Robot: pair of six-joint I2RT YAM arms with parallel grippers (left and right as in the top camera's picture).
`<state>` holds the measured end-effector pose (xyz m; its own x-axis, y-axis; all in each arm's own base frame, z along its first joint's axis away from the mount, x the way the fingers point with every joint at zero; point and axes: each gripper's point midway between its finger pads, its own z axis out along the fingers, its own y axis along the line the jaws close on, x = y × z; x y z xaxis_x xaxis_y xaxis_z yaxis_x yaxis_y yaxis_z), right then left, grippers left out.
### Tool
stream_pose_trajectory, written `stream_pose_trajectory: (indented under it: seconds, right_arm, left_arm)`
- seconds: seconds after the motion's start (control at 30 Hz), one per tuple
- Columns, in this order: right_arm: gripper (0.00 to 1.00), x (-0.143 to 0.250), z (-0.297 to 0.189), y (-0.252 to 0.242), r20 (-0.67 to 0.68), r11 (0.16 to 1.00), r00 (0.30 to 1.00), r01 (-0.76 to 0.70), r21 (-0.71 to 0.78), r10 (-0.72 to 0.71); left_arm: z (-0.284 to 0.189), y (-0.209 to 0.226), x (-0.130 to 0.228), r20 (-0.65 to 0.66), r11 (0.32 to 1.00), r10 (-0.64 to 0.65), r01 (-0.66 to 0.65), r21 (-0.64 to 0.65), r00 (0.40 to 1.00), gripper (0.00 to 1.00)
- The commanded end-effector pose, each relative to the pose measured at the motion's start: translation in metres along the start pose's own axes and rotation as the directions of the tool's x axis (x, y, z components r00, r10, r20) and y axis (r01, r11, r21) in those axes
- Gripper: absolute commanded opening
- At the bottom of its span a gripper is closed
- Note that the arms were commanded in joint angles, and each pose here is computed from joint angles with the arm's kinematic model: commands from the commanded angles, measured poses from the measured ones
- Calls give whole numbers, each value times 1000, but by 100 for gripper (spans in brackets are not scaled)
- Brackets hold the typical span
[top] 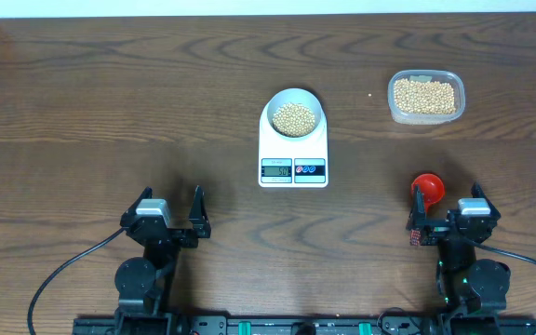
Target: Scoop item into bowl and weigh 50g on scale
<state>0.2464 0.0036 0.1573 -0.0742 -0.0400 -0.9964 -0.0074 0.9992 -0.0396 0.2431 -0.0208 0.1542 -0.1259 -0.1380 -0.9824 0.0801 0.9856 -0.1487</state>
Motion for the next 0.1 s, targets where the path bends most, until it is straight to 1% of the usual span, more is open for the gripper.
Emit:
stream_pose_trajectory:
  seconds: [0.0,0.07]
  right_arm:
    - [99,0,0,1,1,1000,1000,9,-5,-9]
    - [99,0,0,1,1,1000,1000,9,-5,-9]
  left_arm:
    - [2,5,15,-32,1000,4,-4,-18,999,99]
    - [2,5,15,-32,1000,4,-4,-18,999,99]
